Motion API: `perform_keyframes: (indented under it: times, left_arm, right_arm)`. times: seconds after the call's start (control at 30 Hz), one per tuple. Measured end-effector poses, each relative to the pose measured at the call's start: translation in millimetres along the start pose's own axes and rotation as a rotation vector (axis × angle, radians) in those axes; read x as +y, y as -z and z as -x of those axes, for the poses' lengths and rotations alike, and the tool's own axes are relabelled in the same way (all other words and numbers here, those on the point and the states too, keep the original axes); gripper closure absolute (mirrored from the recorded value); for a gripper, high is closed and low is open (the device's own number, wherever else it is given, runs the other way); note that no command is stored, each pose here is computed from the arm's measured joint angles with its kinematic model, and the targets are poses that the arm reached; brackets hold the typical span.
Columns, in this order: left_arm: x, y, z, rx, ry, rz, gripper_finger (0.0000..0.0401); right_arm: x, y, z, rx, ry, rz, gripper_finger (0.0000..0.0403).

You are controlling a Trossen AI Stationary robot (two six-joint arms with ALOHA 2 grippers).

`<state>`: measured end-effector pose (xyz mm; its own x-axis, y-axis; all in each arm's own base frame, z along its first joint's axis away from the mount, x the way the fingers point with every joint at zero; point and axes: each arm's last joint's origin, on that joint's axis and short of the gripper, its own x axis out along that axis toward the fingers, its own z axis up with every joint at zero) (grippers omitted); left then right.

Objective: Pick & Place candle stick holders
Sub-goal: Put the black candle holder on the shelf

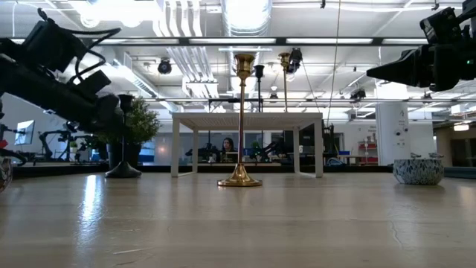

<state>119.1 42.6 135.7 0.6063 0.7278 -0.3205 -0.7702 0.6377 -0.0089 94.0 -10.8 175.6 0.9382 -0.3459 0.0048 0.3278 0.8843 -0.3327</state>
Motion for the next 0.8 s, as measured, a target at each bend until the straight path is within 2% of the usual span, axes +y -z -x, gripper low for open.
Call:
perform_keyframes:
  times: [0.1,0.17,0.57,0.8]
  left_arm:
    - [0.1,0.4,-0.1,-0.001,-0.002,-0.008,0.0366]
    - [0.5,1.3,-0.1,0.002,-0.008,-0.022,0.0384]
    - [0.5,1.5,-0.1,0.003,-0.005,-0.025,0.0383]
    - [-0.7,-1.0,0.0,-0.018,0.016,0.019,0.0383]
  right_arm:
    - [0.0,0.0,0.0,0.000,0.000,0.000,0.0394]
    - [0.0,0.0,0.0,0.000,0.000,0.000,0.0394]
    - [0.0,0.0,0.0,0.000,0.000,0.000,0.0394]
    - [0.0,0.0,0.0,0.000,0.000,0.000,0.0394]
